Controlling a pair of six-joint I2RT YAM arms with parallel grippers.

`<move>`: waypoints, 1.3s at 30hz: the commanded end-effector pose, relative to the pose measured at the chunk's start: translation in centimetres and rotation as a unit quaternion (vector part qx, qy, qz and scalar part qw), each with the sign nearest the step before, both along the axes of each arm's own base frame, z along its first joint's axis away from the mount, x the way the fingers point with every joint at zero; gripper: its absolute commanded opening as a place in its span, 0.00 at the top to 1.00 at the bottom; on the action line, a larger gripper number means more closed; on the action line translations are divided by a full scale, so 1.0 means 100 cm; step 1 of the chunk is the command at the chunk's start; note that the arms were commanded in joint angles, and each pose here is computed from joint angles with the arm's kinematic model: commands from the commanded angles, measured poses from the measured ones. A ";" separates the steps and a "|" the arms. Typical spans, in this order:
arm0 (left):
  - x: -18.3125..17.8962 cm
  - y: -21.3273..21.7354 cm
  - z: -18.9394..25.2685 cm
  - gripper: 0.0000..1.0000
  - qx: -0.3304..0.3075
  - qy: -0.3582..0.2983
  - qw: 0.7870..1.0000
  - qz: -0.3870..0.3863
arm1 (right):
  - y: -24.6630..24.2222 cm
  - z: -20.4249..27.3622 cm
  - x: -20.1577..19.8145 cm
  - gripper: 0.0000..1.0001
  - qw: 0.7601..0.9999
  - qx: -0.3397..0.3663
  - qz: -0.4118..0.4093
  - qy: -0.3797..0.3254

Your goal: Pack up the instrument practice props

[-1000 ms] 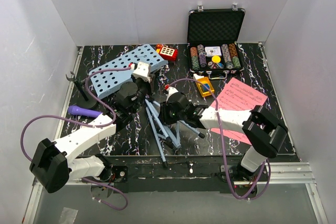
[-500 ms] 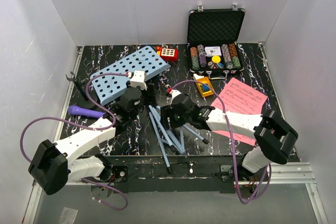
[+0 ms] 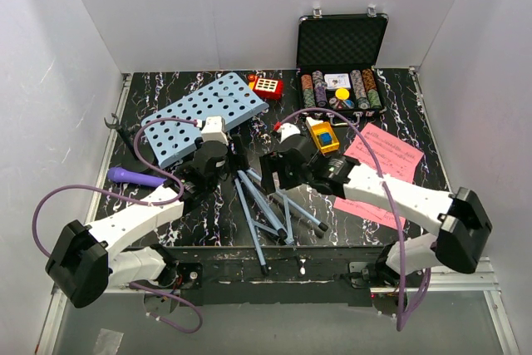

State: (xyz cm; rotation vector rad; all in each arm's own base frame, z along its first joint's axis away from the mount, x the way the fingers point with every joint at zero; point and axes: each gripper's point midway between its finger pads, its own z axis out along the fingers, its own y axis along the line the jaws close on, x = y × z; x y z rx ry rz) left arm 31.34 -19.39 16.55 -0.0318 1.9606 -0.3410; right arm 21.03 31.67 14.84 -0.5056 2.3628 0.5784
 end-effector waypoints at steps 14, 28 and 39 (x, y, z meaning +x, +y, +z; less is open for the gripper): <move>-0.012 -0.001 -0.037 0.23 -0.081 0.085 0.991 0.059 | 0.018 0.028 -0.080 0.16 0.955 0.099 0.248 0.130; -0.009 0.007 -0.088 0.29 -0.043 0.124 0.988 0.084 | 0.008 -0.022 -0.093 0.69 0.948 0.050 0.254 0.188; -0.002 0.000 -0.118 0.40 -0.033 0.137 0.987 0.077 | 0.008 -0.052 -0.096 0.65 0.946 0.033 0.239 0.217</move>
